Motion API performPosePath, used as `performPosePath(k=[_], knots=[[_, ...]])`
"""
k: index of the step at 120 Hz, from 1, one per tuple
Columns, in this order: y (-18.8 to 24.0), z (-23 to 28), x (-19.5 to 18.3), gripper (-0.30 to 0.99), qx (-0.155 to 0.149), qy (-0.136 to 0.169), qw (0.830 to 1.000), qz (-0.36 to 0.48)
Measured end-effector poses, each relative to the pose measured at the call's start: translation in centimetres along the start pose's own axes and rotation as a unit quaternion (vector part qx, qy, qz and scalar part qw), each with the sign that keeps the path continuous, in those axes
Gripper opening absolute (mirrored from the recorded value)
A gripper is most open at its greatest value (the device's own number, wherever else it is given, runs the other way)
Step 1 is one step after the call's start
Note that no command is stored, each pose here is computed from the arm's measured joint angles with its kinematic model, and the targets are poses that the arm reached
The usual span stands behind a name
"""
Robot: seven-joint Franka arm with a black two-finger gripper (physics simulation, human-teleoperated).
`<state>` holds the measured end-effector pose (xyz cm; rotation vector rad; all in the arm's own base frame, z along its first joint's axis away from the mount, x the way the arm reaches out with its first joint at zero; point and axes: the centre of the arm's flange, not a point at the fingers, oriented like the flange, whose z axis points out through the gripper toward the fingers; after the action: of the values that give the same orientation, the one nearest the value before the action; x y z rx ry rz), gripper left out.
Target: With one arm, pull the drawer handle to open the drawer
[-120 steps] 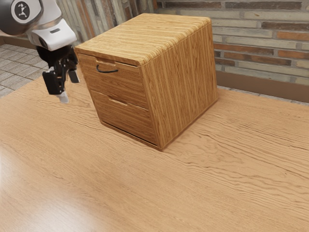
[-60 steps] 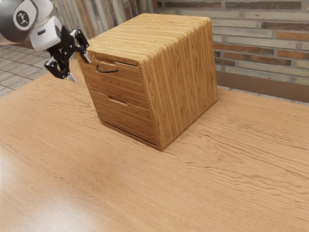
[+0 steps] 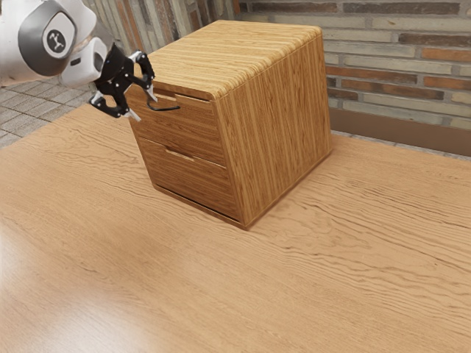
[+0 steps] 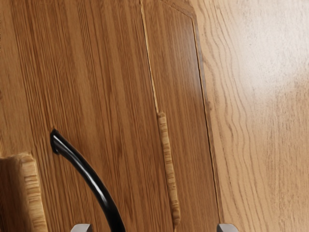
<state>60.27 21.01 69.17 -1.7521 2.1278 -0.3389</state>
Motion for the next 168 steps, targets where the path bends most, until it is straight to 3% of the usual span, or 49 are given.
performPosePath(k=[43, 72, 98, 168], knots=[[-0.3, 2.6, -0.5, 0.27, 0.004, 0.014, 1.0, 0.025], [0.4, 2.4, -0.6, 0.02, 0.003, 0.014, 0.999, 0.034], [2.7, 1.0, -0.5, -0.08, 0.002, 0.017, 0.999, 0.033], [11.3, -2.6, 0.1, -0.09, -0.009, 0.024, 1.0, 0.007]])
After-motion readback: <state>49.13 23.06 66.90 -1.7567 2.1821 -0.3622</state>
